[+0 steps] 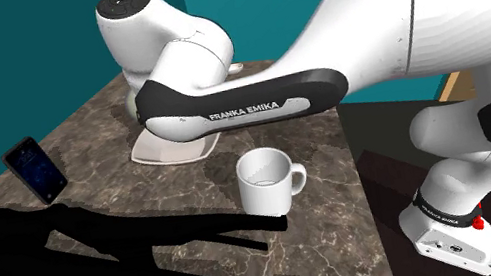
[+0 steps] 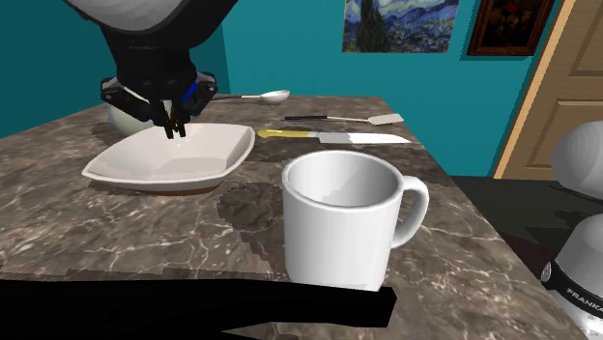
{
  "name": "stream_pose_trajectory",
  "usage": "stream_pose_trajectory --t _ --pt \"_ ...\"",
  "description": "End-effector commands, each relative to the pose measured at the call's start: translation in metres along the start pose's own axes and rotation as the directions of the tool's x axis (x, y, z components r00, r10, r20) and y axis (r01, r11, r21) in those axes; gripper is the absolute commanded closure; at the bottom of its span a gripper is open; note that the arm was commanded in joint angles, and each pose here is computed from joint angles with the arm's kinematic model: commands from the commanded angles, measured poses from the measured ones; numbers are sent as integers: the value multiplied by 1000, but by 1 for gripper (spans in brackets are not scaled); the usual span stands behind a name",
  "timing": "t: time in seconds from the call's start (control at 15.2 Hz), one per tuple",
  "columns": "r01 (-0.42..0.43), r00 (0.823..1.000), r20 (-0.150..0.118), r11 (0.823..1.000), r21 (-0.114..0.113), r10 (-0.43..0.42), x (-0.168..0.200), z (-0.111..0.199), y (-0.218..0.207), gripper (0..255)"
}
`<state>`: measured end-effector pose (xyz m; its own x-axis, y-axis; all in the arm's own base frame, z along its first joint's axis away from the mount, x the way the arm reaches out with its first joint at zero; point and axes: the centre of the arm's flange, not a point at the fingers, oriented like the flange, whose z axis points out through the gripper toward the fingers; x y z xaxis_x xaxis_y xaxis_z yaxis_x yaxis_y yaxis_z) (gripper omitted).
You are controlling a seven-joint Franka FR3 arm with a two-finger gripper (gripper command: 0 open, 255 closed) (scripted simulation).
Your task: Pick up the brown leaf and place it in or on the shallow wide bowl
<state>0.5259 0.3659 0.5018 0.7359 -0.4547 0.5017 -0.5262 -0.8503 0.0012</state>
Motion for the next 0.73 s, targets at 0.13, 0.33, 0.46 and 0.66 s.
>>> stream_pose_trajectory --t 0.13,0.33,0.46,0.66 --pt "0 1000 0 1000 0 0 -2 5 0 255" --pt "0 1000 0 1000 0 0 -2 5 0 255" --pt "0 1000 0 1000 0 0 -2 5 0 255" --pt "0 1000 0 1000 0 0 -2 5 0 0"
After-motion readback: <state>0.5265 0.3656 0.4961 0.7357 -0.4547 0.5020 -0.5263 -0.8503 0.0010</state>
